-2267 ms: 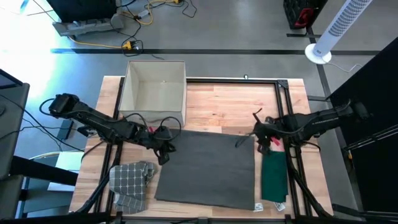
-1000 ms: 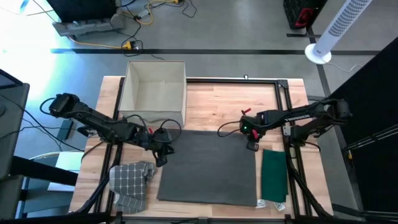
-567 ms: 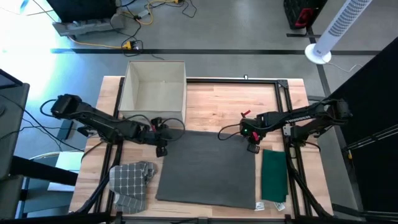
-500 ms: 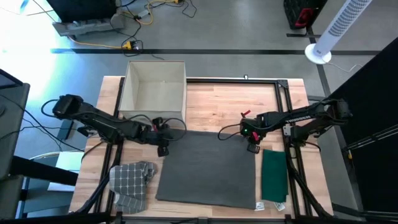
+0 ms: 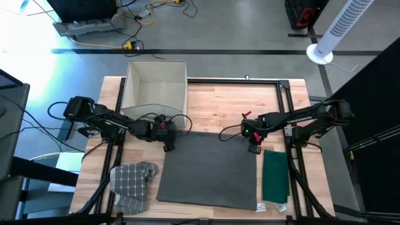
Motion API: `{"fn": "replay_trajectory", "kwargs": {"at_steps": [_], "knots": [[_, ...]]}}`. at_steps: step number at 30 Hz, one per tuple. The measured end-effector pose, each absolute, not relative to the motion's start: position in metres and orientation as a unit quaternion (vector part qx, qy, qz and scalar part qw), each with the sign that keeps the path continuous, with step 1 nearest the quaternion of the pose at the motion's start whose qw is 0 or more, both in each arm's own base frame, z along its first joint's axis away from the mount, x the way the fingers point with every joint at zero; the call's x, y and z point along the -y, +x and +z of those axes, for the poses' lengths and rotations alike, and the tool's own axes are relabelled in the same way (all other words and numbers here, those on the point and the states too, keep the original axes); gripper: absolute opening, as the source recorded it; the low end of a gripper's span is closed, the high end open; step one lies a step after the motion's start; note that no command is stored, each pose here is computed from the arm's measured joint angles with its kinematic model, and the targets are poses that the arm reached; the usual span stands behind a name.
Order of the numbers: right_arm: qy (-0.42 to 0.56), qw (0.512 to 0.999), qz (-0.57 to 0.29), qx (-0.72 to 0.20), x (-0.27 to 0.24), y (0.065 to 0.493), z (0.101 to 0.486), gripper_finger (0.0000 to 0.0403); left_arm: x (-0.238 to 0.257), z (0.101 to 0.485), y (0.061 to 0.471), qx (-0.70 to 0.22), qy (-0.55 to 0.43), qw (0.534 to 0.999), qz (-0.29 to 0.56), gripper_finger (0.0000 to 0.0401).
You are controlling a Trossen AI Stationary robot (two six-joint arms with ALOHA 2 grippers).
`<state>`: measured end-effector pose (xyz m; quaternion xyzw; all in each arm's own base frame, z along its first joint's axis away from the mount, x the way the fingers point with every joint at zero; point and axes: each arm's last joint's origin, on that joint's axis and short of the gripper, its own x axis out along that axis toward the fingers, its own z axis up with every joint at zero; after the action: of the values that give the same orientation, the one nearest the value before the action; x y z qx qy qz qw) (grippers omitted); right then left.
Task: Fold towel
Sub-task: Fold the gray towel
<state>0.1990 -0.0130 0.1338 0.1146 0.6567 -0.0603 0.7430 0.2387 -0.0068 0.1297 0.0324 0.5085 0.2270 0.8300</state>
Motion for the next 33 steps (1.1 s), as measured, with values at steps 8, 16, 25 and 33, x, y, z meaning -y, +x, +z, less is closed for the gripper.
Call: {"fn": "replay_trajectory", "kwargs": {"at_steps": [8,16,25,33], "knots": [[0.114,0.743,-0.058,-0.657,0.013,0.199,0.134,0.0012,-0.003,0.118,0.242,-0.525,0.015,0.814,0.247,0.0194],[0.115,0.743,-0.058,-0.657,0.013,0.199,0.134,0.0012,-0.001,0.121,0.241,-0.526,-0.031,0.821,0.220,0.0037],[0.123,0.751,-0.056,-0.646,0.010,0.200,0.140,0.0012,0.021,0.138,0.226,-0.565,-0.066,0.789,0.231,0.0005],[0.101,0.774,-0.021,-0.624,-0.008,0.217,0.167,0.0012,0.037,0.163,0.230,-0.558,-0.059,0.803,0.198,0.0005]]}}
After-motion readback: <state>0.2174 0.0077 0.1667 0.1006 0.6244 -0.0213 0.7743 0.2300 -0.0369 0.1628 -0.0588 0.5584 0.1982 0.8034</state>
